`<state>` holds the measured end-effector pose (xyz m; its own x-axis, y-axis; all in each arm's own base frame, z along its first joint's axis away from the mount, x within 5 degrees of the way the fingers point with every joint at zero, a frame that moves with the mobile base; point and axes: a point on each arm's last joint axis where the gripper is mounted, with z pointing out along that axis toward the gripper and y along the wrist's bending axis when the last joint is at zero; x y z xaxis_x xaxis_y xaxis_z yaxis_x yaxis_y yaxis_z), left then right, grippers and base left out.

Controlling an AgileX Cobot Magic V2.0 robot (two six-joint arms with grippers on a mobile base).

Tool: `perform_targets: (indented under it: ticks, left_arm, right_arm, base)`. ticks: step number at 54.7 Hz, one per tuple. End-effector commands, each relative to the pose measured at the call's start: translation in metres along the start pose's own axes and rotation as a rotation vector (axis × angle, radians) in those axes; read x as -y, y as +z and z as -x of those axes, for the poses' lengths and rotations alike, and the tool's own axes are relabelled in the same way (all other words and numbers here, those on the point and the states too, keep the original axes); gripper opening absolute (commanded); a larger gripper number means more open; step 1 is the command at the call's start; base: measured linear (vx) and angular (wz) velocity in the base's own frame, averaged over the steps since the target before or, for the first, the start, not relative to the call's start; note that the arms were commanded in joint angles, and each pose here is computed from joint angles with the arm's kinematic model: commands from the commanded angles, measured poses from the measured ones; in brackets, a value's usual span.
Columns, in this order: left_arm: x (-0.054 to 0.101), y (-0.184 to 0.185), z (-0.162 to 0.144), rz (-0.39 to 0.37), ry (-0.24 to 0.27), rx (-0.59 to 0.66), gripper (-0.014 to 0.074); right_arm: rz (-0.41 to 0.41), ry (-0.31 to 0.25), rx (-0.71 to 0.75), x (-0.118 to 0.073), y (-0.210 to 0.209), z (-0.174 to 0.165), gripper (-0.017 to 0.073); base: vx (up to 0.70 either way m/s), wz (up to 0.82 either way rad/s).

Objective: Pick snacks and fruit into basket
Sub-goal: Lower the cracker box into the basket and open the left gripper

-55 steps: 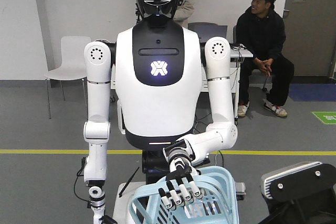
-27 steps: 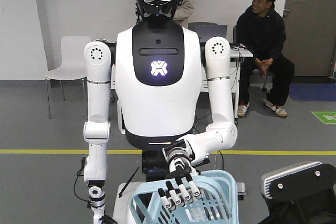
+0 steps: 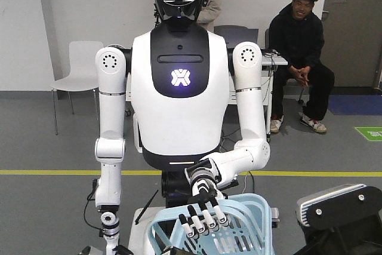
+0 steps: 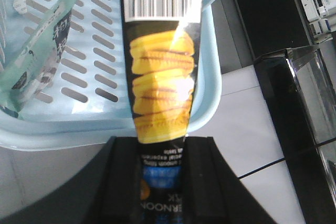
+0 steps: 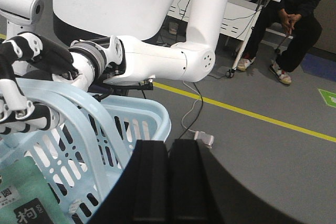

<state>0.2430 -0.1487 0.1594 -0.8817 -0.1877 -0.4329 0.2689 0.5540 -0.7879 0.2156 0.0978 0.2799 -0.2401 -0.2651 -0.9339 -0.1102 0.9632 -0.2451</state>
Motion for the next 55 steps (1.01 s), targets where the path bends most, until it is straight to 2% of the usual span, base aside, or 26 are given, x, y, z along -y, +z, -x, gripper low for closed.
perform_targets:
  ticks: [1, 8, 18, 23, 30, 47, 55]
  left_arm:
    - [0.019, -0.003, 0.011, -0.106, -0.002, 0.055, 0.0003]
    - [0.019, -0.003, 0.013, -0.11, -0.017, 0.071, 0.0003]
    - [0.019, -0.004, 0.019, -0.117, -0.083, 0.139, 0.0003]
    - [0.019, -0.004, 0.02, -0.118, -0.091, 0.146, 0.0003]
    - [0.019, -0.004, 0.021, -0.122, -0.144, 0.155, 0.0003]
    - [0.018, -0.006, 0.029, -0.152, -0.391, 0.229, 0.0003]
    - [0.018, -0.006, 0.031, -0.16, -0.439, 0.25, 0.0003]
  right_arm:
    - [-0.037, -0.014, 0.074, 0.007, -0.004, 0.016, -0.0008]
    - [-0.037, -0.014, 0.074, 0.007, -0.004, 0.016, -0.0008]
    - [-0.033, -0.014, 0.074, 0.007, -0.004, 0.016, -0.0008]
    - [-0.033, -0.014, 0.074, 0.007, -0.004, 0.016, -0.0008]
    - [-0.033, -0.014, 0.074, 0.007, -0.004, 0.016, -0.0008]
    - [-0.033, -0.014, 0.074, 0.007, -0.004, 0.016, -0.0008]
    - [-0.033, -0.013, 0.074, 0.007, -0.004, 0.016, -0.0008]
  base:
    - [0.0, 0.0]
    - [0.0, 0.0]
    - [0.0, 0.0]
    - [0.0, 0.0]
    - [0.0, 0.0]
    - [0.0, 0.0]
    - [0.0, 0.0]
